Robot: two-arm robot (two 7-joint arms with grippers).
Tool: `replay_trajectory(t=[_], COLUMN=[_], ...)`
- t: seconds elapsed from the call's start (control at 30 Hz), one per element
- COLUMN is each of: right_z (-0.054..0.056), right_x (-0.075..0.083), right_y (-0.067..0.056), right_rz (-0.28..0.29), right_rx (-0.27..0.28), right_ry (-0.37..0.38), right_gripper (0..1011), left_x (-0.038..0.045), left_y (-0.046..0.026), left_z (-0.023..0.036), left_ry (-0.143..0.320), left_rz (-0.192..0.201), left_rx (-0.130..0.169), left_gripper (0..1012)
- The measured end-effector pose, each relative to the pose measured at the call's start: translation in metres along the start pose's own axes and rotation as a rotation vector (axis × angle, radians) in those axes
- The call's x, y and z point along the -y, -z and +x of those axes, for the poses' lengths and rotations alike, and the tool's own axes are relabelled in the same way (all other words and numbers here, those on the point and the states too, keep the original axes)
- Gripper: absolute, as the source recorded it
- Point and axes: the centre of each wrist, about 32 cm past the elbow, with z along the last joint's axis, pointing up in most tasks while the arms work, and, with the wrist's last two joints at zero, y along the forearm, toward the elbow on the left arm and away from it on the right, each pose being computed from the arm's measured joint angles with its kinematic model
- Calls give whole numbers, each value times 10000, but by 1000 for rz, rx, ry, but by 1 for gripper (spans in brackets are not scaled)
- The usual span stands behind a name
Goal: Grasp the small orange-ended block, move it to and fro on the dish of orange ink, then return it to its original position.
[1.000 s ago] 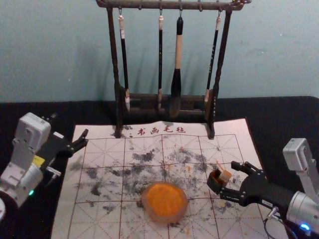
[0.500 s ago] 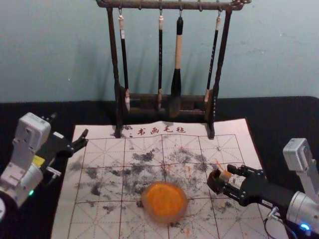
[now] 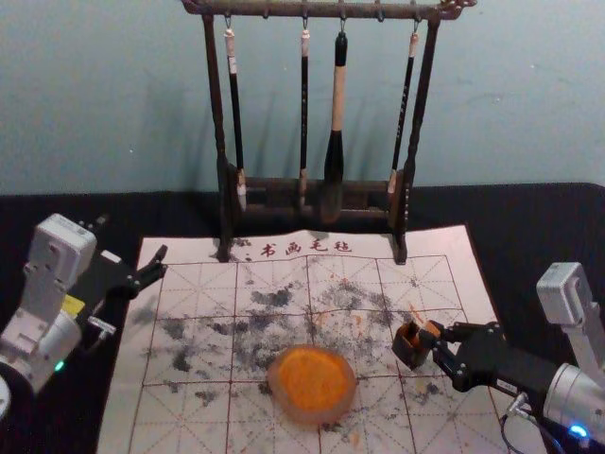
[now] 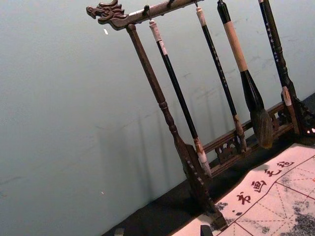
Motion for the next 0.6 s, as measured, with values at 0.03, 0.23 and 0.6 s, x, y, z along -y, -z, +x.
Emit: replay_trajectory(t=[0.03,0.23,0.6], right_z=[0,0,0], right_x=[0,0,0], right_y=[0,0,0], right_rz=[0,0,0], right_rx=[0,0,0], right_ry=[0,0,0], right_gripper=[90,91,91], left_x=[0,0,0], left_y=[0,0,0], left_z=[0,0,0], left_ry=[0,0,0], left_rz=[0,0,0], left_rx=[0,0,0], left_gripper=[1001,1001,1001])
